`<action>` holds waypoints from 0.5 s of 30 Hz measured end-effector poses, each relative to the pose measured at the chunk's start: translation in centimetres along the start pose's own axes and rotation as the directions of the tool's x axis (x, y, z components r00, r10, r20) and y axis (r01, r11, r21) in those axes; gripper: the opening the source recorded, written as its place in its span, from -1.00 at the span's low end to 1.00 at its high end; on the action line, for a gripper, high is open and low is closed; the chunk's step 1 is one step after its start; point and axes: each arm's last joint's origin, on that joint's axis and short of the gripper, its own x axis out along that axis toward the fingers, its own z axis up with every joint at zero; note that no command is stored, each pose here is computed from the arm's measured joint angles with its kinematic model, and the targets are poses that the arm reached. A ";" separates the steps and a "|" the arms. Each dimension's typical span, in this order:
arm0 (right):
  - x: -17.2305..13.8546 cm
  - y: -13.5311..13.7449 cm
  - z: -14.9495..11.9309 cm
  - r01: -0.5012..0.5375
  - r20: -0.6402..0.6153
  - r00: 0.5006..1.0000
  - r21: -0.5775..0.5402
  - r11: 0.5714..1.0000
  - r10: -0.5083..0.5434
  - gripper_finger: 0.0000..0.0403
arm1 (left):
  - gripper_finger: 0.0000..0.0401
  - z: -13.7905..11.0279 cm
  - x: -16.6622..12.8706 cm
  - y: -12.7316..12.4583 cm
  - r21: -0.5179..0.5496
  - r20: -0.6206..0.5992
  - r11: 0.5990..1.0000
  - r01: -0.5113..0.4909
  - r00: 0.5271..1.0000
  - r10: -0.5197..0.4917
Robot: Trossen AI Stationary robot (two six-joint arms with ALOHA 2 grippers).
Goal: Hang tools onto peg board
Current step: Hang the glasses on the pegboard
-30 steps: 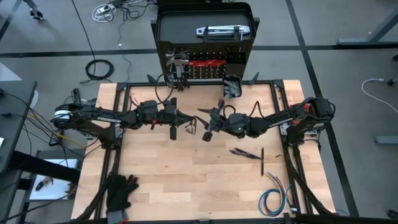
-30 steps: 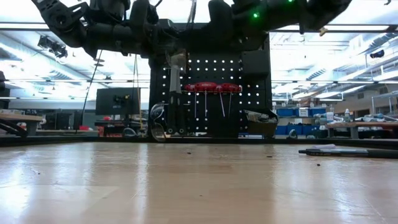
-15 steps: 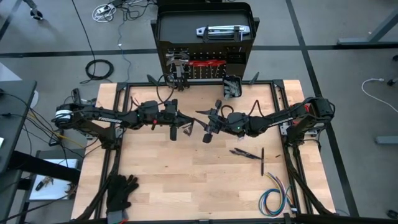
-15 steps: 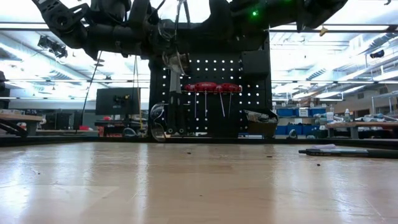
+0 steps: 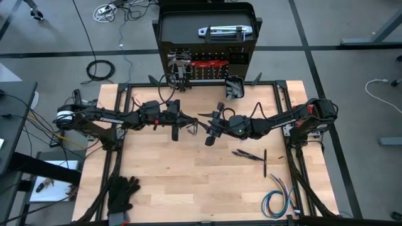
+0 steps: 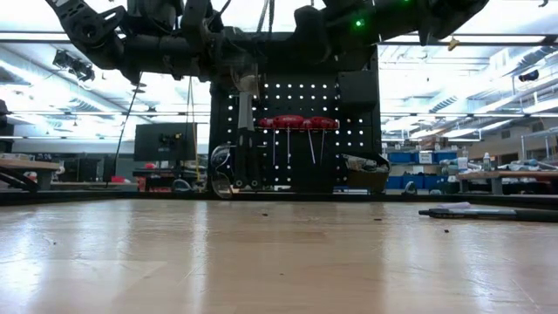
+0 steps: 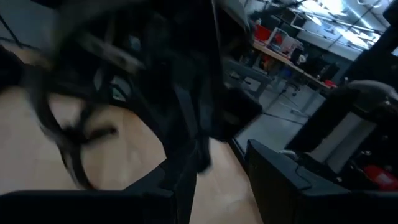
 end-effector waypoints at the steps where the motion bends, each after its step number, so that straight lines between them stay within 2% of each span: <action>1: 0.0 0.0 0.1 -0.006 0.007 1.000 0.002 1.000 0.006 -0.27 | -1.00 -0.1 0.1 0.1 -0.001 -0.005 1.000 -0.004 1.000 0.004; 5: 0.0 0.1 0.3 -0.052 0.048 0.998 0.011 0.999 0.051 -0.27 | -1.00 -1.0 0.6 0.4 0.000 -0.029 1.000 -0.013 0.999 0.013; 10: 0.0 0.1 0.4 -0.035 0.055 0.998 0.017 0.999 0.034 -0.30 | -1.00 -1.7 1.2 0.6 -0.005 -0.029 1.000 -0.003 1.000 0.002; 15: 0.0 -0.1 0.3 0.032 0.026 0.999 0.019 0.999 -0.032 -0.53 | -1.00 -1.8 1.3 0.7 -0.021 -0.025 1.000 0.002 1.000 -0.002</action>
